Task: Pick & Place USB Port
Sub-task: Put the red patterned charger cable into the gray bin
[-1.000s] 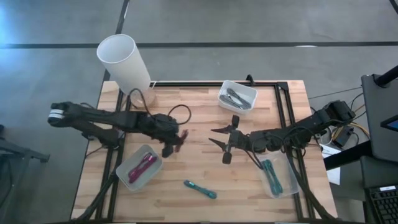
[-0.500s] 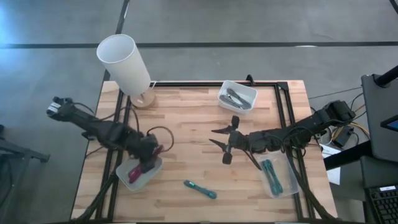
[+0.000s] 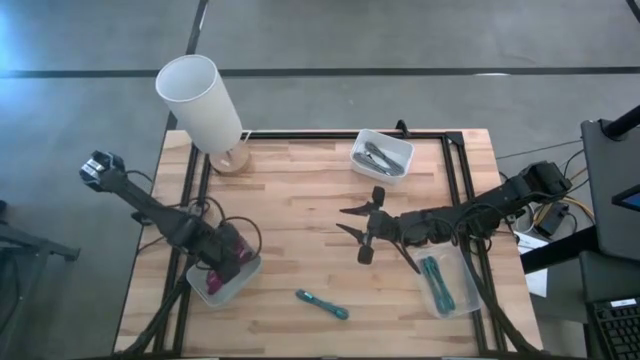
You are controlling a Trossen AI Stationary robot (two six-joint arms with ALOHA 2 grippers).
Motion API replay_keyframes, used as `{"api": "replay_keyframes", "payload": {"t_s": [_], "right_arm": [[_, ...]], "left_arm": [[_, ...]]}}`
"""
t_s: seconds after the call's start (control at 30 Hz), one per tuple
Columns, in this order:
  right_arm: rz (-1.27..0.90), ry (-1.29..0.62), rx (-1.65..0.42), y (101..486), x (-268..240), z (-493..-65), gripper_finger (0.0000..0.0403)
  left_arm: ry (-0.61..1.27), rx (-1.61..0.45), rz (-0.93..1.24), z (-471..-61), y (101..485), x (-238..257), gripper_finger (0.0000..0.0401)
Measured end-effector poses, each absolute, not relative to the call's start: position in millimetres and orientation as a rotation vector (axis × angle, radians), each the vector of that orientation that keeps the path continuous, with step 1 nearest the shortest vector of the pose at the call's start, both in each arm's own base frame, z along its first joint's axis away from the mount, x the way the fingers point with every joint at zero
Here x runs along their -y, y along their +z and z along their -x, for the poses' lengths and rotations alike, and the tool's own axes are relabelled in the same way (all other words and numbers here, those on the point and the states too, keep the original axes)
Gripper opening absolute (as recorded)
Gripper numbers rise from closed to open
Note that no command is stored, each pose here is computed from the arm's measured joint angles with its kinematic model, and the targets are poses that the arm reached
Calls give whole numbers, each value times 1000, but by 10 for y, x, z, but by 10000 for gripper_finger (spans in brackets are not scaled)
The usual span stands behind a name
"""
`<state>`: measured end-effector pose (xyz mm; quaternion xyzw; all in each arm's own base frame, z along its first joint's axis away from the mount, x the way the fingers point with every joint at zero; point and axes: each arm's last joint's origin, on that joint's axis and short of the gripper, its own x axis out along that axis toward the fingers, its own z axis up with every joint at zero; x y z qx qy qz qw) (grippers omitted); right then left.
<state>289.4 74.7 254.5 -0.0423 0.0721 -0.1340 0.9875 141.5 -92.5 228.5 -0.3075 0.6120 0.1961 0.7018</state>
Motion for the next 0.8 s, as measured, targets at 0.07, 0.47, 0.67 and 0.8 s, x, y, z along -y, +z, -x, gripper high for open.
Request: {"api": "replay_keyframes", "payload": {"t_s": [0.07,0.47,0.67,0.8], "right_arm": [[85,-269,-145,2545,-747,-2894,166],[82,-269,-144,2545,-747,-2894,166],[41,-271,-139,2544,-747,-2895,166],[43,-263,-146,2537,-749,-2894,166]], "left_arm": [[424,-1406,706,-1395,2191,928,23],[370,-1487,756,-1319,1780,914,28],[426,-1505,733,-1240,1617,854,54],[450,-1502,738,-1225,1573,840,69]]}}
